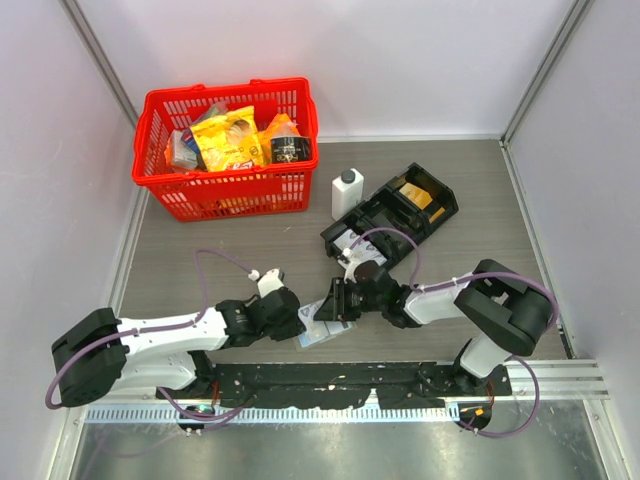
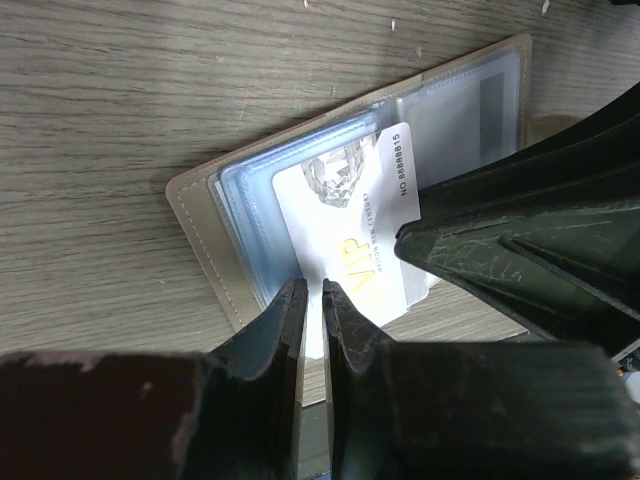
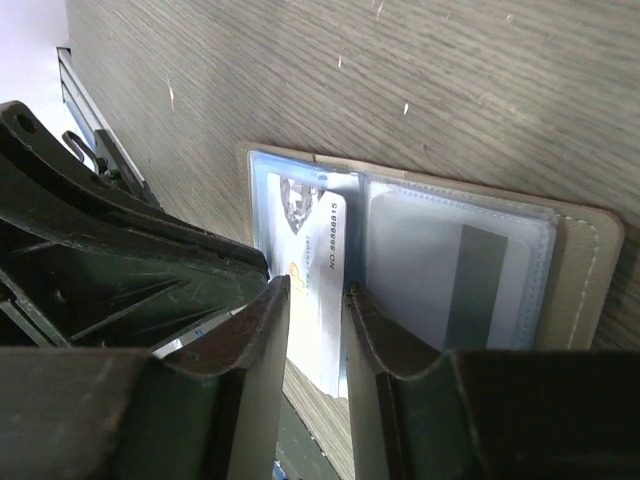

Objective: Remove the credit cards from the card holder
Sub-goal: Remove the credit card from the card holder.

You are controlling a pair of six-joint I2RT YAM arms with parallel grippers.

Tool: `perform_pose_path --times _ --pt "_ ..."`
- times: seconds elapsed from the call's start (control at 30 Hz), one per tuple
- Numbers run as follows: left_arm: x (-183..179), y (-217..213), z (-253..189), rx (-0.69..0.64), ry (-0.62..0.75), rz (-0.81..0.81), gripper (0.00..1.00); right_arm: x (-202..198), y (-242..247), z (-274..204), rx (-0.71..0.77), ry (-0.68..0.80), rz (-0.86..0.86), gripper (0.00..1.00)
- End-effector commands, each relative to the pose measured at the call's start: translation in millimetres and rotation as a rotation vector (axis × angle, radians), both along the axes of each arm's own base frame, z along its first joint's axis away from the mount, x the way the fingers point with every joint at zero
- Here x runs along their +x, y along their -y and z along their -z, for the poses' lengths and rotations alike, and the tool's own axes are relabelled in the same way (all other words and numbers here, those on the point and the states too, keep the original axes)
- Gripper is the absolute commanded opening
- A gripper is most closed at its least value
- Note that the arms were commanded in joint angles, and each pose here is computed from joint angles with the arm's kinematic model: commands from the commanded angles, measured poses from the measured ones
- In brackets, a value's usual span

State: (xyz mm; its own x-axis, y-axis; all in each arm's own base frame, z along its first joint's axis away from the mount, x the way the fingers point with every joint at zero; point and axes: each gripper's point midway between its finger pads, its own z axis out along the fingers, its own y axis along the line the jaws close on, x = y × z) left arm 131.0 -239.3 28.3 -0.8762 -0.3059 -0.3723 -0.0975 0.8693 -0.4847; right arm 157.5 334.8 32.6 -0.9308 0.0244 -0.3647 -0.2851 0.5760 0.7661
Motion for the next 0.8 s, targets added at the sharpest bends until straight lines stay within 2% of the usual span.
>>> perform_pose_path --times 0.0,0.1,0.27,0.6,0.77 --pt "-5 -13 12 0.05 -0.014 -0.006 0.16 -1 -2 2 0.002 -0.023 -0.009 0.31" --pt "-4 -14 12 0.05 -0.013 -0.01 0.16 -1 -2 2 0.004 -0.022 -0.009 0.24" --pt "-5 -14 13 0.053 -0.013 -0.009 0.16 -1 -2 -2 0.009 -0.011 -0.005 0.01" --pt "-5 -16 15 0.06 -0.018 -0.017 0.16 9 15 -17 -0.041 0.057 0.054 0.01" --pt "-5 -16 15 0.061 -0.019 -0.017 0.16 16 34 -16 -0.121 0.077 0.1 0.01"
